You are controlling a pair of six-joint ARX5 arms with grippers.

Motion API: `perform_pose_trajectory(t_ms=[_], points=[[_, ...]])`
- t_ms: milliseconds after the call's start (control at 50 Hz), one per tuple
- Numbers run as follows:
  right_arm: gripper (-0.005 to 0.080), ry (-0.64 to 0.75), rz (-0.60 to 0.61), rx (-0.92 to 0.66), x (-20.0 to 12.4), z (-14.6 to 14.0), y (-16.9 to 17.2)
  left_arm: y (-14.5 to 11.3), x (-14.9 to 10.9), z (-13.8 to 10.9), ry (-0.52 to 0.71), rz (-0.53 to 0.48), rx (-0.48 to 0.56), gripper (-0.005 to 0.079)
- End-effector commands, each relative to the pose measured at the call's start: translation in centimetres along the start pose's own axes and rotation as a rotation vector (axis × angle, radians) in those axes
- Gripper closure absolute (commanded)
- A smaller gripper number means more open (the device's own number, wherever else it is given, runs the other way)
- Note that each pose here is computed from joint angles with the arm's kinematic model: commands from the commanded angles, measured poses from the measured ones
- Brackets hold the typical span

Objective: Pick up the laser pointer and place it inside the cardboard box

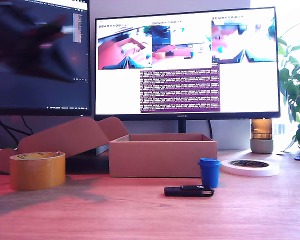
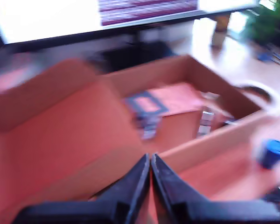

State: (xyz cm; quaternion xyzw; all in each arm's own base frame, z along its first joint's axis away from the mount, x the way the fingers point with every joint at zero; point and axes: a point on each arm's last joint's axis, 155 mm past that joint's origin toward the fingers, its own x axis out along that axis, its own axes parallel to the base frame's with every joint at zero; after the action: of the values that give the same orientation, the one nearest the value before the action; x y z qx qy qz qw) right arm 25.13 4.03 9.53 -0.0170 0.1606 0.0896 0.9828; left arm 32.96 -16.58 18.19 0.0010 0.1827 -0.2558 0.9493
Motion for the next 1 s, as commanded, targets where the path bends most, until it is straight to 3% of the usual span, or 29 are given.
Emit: perform_pose_trajectory(t_ms=[0,220,420,980], points=[[0.0763,0.038,-0.002,0.006,0.1,-1.3,0.0,0.9,-0.9,-1.4,-0.005,0.025,-0.017,0.0764],[0.0763,0.068,-0.001,0.007,0.1,-2.1,0.0,3.3,-4.4,-3.1,-0.075,0.106,-0.057,0.0764],[0.0763,0.068,-0.001,0.007,0.1,-2.1,0.0,3.7,-6.9,-3.8,-0.153,0.131,-0.103,0.0764],[0.0763,0.068,-0.001,0.007,0.1,-2.1,0.0,3.2,-10.0,-6.6,-0.198,0.143,-0.124,0.0764]])
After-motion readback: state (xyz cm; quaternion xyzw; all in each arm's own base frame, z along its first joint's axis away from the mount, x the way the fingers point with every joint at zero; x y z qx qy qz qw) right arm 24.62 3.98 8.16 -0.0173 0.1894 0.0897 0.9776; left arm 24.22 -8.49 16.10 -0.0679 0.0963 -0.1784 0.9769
